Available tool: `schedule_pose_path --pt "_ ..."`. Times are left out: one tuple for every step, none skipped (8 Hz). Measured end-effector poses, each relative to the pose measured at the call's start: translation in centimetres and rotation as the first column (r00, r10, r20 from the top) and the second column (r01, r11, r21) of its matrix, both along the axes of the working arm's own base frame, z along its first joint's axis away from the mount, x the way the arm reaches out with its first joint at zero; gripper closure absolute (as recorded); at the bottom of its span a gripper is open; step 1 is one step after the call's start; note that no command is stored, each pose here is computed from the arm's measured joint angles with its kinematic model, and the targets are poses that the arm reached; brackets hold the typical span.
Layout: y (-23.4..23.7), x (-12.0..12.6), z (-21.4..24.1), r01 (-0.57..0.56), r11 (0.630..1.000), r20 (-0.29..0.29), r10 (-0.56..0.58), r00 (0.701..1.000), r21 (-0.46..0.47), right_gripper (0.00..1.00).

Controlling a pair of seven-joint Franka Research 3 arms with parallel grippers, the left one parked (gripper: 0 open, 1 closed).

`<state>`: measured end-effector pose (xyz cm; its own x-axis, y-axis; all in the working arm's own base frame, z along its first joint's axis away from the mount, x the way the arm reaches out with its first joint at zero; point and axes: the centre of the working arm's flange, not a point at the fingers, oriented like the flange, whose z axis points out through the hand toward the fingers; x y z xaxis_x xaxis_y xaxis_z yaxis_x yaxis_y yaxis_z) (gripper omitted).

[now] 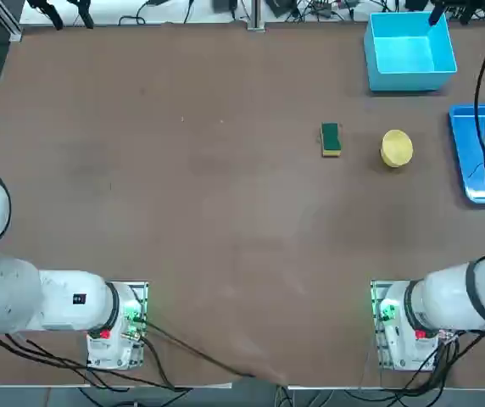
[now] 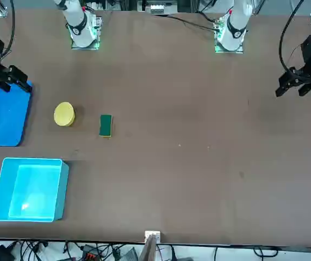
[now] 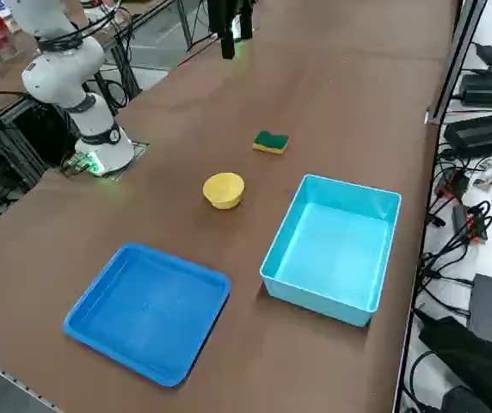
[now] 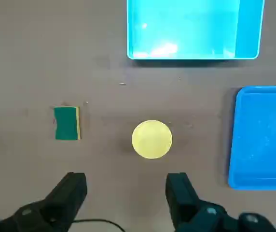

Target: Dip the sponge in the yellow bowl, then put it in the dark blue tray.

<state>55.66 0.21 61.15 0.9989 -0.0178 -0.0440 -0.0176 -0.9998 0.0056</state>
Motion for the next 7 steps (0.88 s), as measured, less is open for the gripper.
schedule_pose_path --pt "0.1 0.0 0.0 -0.005 1.0 -0.002 0.005 1.0 0.0 0.0" --pt "0.3 -0.1 0.0 -0.009 1.0 -0.003 0.009 1.0 0.001 0.0" --pt "0.6 -0.1 -0.1 -0.012 1.0 -0.005 0.012 1.0 0.009 0.0" --pt "1.2 0.0 -0.5 -0.018 0.999 -0.011 0.018 1.0 0.034 0.0" --pt "2.6 0.4 -1.8 -0.035 0.998 -0.006 0.035 0.999 0.06 0.0" --pt "4.9 1.0 -4.2 -0.067 0.995 0.011 0.067 0.998 0.07 0.0" --pt "7.8 1.2 -7.7 -0.083 0.994 0.021 0.082 0.996 0.069 0.0"
